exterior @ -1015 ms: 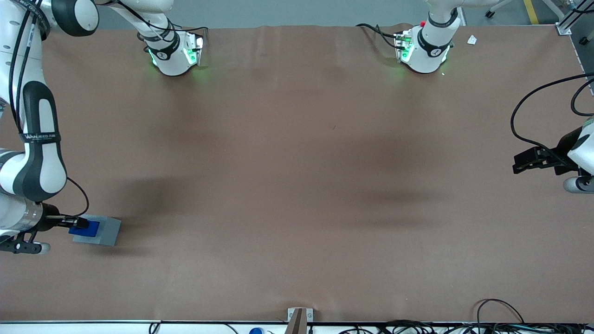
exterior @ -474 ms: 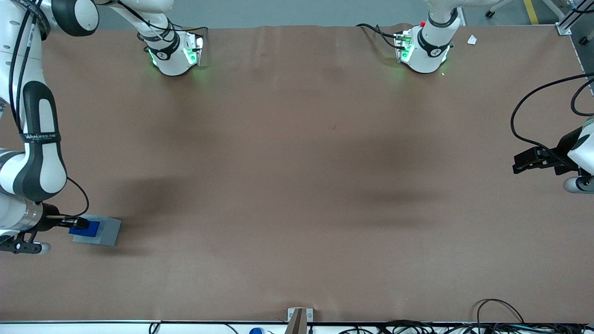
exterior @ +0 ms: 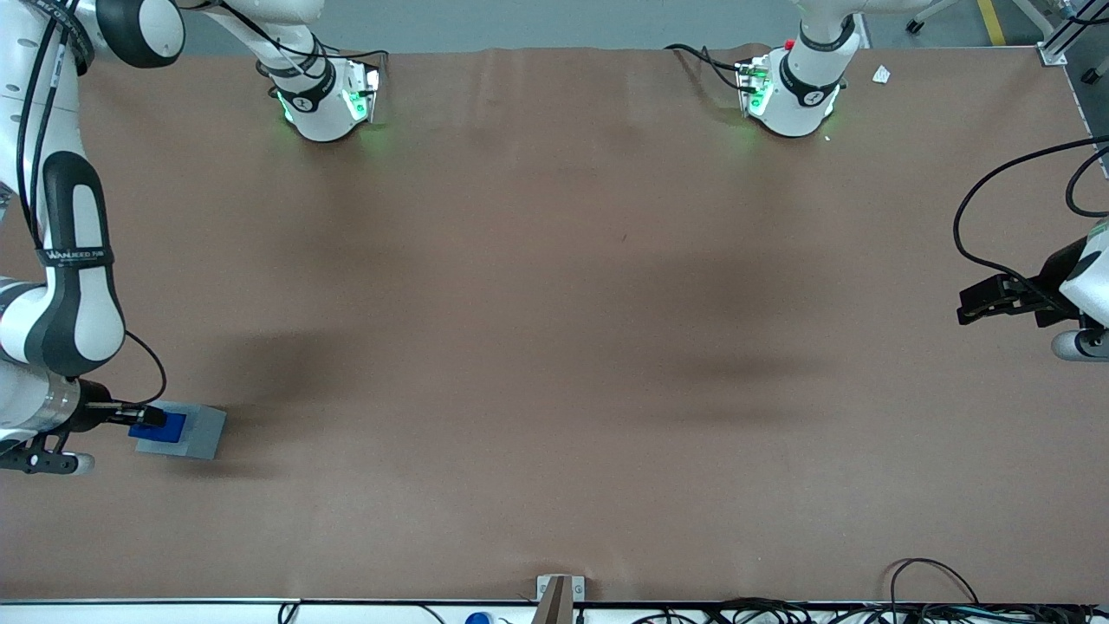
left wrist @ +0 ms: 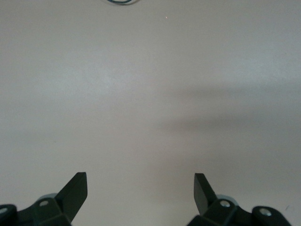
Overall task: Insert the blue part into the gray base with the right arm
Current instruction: 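Press the blue block down into the gray base with the right gripper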
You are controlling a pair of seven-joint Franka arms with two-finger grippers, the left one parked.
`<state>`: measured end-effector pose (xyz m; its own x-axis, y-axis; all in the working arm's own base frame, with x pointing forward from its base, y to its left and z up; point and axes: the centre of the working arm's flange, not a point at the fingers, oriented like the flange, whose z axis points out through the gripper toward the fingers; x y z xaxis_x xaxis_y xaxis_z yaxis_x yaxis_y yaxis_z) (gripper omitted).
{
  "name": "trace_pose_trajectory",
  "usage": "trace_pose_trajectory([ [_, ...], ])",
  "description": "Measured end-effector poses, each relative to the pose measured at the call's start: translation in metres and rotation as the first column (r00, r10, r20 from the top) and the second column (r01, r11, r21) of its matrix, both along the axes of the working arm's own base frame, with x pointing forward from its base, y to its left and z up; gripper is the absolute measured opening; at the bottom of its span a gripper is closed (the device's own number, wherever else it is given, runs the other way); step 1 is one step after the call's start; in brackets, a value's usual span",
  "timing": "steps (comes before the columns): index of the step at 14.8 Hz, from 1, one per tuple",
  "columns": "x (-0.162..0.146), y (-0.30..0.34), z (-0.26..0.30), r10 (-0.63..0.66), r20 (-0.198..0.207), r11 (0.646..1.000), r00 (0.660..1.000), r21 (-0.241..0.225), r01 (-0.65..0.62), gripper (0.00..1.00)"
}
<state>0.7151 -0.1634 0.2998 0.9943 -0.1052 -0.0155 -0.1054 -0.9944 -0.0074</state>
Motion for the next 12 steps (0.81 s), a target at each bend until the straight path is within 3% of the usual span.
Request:
trace_pose_trajectory([
  [12,0.0003,0.0016,0.0,0.008,-0.002,1.0,1.0,-0.007,-0.008,0.51],
])
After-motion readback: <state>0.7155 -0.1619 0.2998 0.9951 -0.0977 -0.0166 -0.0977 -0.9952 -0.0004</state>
